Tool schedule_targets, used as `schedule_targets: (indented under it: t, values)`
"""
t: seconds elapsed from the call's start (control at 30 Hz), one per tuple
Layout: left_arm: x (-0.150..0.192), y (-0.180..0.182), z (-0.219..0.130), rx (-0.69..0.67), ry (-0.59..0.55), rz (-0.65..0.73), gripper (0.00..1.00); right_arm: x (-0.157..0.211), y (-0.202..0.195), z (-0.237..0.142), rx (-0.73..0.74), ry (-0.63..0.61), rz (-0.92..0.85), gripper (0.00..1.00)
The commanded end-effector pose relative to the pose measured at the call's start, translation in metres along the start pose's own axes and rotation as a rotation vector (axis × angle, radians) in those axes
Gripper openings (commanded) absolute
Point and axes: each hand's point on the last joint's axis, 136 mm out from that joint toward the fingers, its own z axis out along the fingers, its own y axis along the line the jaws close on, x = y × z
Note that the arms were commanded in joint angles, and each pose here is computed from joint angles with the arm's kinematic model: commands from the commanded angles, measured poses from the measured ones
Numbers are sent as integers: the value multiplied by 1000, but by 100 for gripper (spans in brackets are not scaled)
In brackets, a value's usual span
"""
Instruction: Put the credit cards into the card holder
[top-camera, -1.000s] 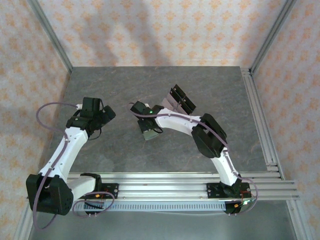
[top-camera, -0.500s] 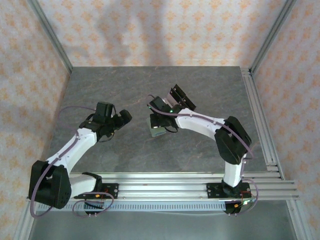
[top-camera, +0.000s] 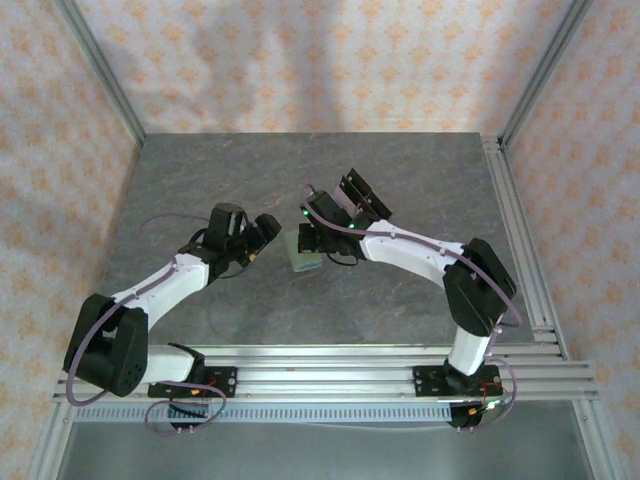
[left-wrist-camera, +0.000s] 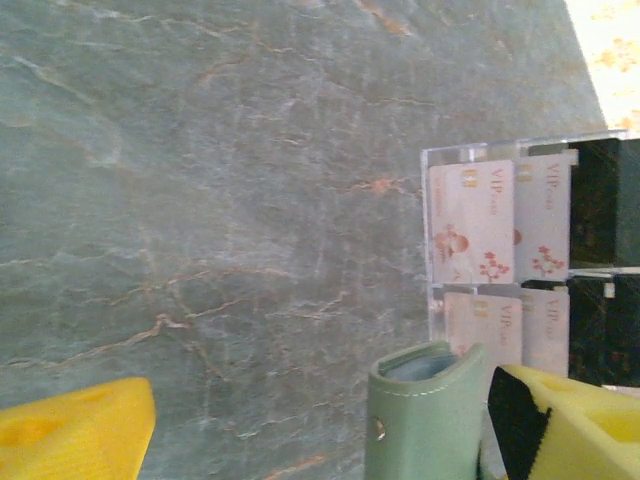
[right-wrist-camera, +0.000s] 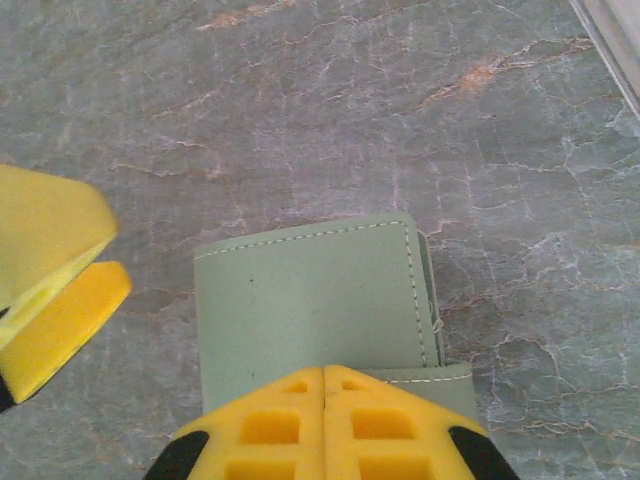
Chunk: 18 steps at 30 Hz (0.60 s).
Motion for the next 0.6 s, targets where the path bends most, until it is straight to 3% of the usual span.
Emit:
schedule_targets:
  t: [0.0, 0.43, 0.57]
  values:
    - [0, -13, 4, 60, -15, -35, 85, -9, 12, -12, -56, -39, 27, 0]
    - [19, -25, 23, 58, 7, -22, 73, -5, 13, -9, -74, -32, 33, 0]
    - [22, -31, 28, 67, 8, -20, 56, -5, 14, -10, -81, -36, 32, 0]
